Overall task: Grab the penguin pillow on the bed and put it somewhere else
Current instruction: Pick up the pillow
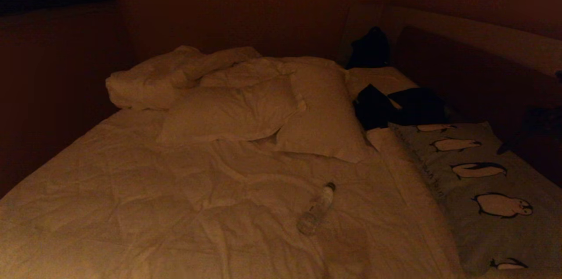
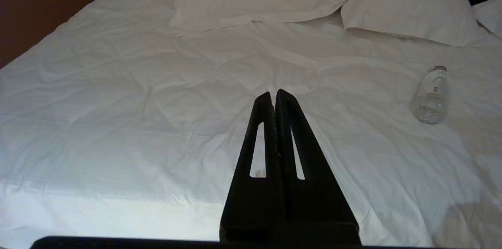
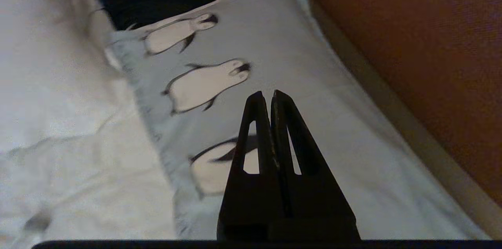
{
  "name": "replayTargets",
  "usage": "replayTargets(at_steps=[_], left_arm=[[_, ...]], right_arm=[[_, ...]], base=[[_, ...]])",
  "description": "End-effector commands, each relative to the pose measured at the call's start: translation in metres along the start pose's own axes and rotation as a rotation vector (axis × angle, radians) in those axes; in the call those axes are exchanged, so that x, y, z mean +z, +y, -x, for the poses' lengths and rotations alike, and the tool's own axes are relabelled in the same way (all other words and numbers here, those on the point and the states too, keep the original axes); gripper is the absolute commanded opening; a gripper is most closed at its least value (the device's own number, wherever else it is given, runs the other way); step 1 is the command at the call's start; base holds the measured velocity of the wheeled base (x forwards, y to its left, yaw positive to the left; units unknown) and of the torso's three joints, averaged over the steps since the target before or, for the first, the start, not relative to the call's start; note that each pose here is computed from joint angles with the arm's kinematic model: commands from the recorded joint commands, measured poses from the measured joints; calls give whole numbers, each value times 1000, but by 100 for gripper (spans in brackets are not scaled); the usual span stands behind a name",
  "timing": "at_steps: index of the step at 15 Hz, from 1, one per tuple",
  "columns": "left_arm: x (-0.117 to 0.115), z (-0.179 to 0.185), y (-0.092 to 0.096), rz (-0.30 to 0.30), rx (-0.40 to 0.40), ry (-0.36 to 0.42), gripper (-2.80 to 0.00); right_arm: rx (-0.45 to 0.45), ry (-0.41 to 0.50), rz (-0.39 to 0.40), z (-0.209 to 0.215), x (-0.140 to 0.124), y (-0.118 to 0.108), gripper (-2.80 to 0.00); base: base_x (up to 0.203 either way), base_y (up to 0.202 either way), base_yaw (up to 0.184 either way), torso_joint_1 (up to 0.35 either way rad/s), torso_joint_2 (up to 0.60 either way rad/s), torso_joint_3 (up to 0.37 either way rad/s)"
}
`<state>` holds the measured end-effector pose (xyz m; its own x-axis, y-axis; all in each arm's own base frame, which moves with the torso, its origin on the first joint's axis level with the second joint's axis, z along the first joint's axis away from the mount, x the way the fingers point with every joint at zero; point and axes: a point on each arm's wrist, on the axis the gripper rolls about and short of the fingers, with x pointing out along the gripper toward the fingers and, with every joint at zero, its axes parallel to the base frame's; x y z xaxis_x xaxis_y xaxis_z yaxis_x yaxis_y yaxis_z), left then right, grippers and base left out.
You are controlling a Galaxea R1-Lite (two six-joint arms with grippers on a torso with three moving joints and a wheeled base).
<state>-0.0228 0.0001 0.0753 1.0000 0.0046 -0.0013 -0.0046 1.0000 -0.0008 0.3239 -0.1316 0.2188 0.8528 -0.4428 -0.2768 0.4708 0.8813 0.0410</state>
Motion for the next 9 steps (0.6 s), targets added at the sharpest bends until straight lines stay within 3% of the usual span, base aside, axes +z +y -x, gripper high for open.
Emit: replayTargets(at_steps=[1,5,9], left_arm=[[0,0,0,0,1,0,-280],[0,0,0,0,1,0,-280],[0,0,0,1,0,0,-280]], right_arm=[[-29,29,-7,-16,-9,-10,-280],[15,64,-21,-26,-17,-24,-280],[24,108,-55,-43,-29,-57,-280]], base=[[0,0,0,0,0,0],[0,0,0,0,0,0],[0,0,0,0,0,0]])
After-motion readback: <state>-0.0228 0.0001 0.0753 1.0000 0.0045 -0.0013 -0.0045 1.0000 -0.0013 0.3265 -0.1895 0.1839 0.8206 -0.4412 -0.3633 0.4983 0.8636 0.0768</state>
